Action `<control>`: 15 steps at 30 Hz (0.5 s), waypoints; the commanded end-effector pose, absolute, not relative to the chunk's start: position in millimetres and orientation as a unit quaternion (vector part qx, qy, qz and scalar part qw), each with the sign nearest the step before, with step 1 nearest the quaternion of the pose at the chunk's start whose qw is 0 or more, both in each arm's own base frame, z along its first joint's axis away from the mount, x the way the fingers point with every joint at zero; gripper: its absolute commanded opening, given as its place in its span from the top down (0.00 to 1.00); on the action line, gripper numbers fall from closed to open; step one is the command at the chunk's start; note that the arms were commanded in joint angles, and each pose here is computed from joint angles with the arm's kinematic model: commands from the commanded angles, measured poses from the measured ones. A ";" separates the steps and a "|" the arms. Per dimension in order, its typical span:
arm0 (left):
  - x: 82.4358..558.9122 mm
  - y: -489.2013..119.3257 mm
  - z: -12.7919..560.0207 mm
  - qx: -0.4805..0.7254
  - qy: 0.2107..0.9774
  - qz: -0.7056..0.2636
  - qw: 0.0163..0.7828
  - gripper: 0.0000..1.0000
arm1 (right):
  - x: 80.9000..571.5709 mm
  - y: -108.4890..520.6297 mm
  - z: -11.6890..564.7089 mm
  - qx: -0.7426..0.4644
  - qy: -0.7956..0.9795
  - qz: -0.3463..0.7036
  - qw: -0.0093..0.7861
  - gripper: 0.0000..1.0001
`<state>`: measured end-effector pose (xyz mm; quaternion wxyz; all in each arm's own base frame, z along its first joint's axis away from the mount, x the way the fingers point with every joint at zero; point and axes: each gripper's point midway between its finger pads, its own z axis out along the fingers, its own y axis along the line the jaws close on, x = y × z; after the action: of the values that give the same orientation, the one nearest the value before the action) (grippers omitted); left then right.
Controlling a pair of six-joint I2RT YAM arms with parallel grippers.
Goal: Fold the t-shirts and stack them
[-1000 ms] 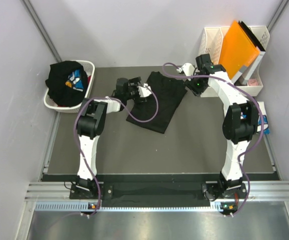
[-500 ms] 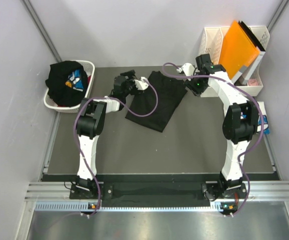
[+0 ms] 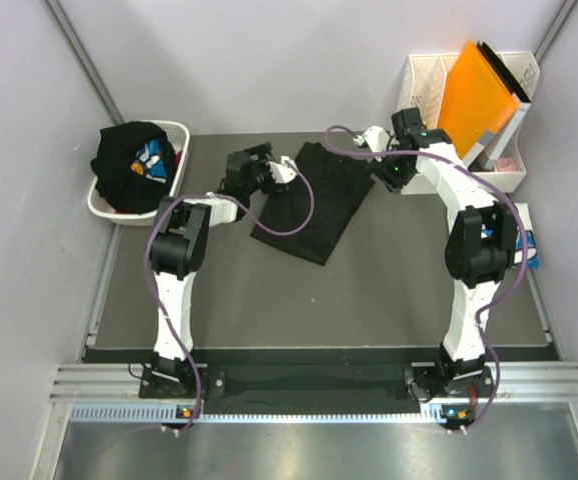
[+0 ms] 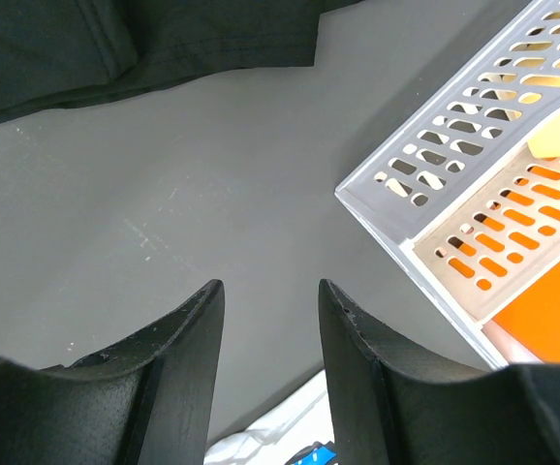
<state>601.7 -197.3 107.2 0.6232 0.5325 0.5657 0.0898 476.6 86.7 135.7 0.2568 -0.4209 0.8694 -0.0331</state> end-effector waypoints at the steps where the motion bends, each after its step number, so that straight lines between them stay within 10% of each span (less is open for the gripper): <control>1: 601.8 -195.6 152.6 0.523 0.538 0.105 0.652 0.05 | 475.9 91.2 160.1 -0.425 0.858 -0.033 0.287 0.55; 15: 600.6 -169.0 132.8 0.562 0.549 0.150 0.601 0.06 | 474.2 91.3 159.9 -0.428 0.857 -0.030 0.285 0.55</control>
<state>605.2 -176.0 101.9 0.6002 0.5456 0.5689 0.1354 473.5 86.1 131.7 0.2511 -0.4222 0.8705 -0.0316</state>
